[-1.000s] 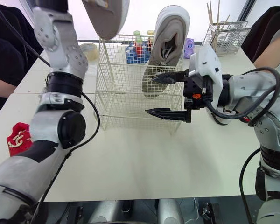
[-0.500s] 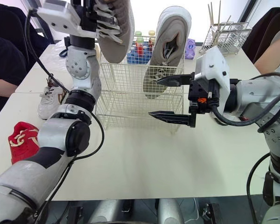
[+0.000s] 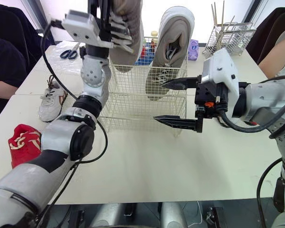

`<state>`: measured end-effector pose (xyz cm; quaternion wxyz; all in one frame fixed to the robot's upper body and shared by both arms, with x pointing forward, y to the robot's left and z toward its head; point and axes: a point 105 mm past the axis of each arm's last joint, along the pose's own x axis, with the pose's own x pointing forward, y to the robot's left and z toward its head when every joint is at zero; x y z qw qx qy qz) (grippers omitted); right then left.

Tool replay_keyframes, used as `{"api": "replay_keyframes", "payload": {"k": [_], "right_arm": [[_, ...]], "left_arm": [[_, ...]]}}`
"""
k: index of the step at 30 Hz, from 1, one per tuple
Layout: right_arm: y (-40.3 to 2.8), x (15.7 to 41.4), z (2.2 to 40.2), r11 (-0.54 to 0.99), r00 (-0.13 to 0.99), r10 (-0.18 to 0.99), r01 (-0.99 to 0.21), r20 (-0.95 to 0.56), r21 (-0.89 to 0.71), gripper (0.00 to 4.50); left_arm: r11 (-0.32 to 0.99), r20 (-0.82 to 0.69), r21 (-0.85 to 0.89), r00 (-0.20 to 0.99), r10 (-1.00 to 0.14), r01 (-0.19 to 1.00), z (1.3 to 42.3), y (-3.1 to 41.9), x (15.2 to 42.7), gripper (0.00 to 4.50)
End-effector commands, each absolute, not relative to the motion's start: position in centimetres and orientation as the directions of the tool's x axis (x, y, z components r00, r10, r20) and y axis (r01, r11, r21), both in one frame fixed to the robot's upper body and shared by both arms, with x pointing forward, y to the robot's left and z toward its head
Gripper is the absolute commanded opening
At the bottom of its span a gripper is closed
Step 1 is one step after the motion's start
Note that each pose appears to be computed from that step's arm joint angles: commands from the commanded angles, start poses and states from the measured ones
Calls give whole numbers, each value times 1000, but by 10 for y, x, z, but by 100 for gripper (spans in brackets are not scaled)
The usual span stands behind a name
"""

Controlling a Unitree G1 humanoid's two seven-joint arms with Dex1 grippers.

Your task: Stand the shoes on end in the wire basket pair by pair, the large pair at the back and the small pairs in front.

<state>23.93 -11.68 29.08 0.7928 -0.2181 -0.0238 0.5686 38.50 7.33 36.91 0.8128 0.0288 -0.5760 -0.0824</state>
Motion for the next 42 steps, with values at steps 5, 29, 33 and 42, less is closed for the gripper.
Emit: {"api": "replay_keyframes", "payload": {"k": [5,29,33,42], "right_arm": [[-113,236,304,251,358,913,-870,-194,-424,450],[-105,252,304,195,296,939,-880,-178,-432,450],[-104,255,304,182,282,943,-882,-176,-435,450],[-148,278,321,411,513,850,-787,-119,-461,450]], "left_arm": [[993,894,92,432,-117,78,335,78,397,133],[905,451,70,796,-404,420,259,117,374,445],[901,423,34,811,-405,432,265,139,353,445],[698,309,2,663,-681,716,297,153,298,445]]}}
